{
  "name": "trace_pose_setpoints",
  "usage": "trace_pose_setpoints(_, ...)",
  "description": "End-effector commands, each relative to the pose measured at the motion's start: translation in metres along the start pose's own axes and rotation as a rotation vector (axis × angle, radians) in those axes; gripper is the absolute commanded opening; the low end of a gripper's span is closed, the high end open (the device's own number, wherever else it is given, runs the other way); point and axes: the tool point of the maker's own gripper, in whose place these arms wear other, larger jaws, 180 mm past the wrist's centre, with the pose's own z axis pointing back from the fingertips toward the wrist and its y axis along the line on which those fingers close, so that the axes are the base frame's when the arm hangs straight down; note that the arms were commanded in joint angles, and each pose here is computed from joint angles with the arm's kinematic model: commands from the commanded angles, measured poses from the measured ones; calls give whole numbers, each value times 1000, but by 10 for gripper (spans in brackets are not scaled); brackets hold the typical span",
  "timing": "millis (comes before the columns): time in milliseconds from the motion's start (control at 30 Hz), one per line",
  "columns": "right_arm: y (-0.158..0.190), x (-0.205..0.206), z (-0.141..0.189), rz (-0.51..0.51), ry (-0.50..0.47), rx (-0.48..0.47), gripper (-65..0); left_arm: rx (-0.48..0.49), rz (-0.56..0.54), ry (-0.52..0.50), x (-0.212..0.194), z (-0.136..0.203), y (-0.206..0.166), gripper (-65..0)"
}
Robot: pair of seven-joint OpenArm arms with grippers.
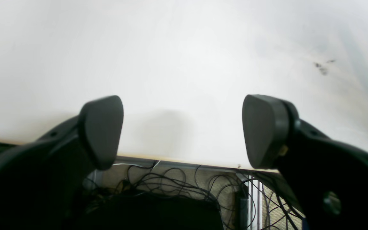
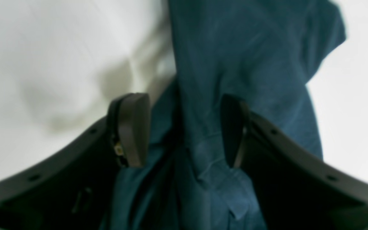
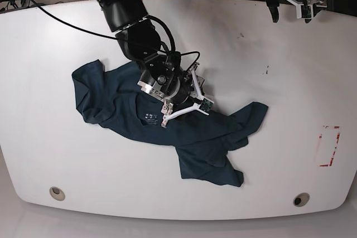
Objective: Fold the T-shirt properly
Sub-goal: 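Move the right gripper down onto the crumpled teal T-shirt and grasp it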
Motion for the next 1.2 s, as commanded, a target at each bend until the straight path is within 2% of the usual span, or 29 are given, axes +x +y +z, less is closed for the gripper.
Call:
trace_pose_setpoints(0, -14, 16, -2, 17, -56, -30, -314, 10, -14, -26, 7, 4, 5, -103)
trace_pose_setpoints(433, -24, 6, -5, 93, -26, -75, -314, 10, -11, -30, 8, 3, 4, -103)
trace_pose_setpoints(600, -51, 1, 1, 31, -25, -130, -314, 5, -10, -31, 8, 2, 2, -103)
trace_pose_setpoints(733, -69, 3, 6, 21, -33, -161, -314, 4, -9, -34, 9, 2, 2, -103)
trace_pose_setpoints(1167, -79, 3, 11, 39, -31, -188, -314, 6, -6, -64, 20, -5, 1, -103)
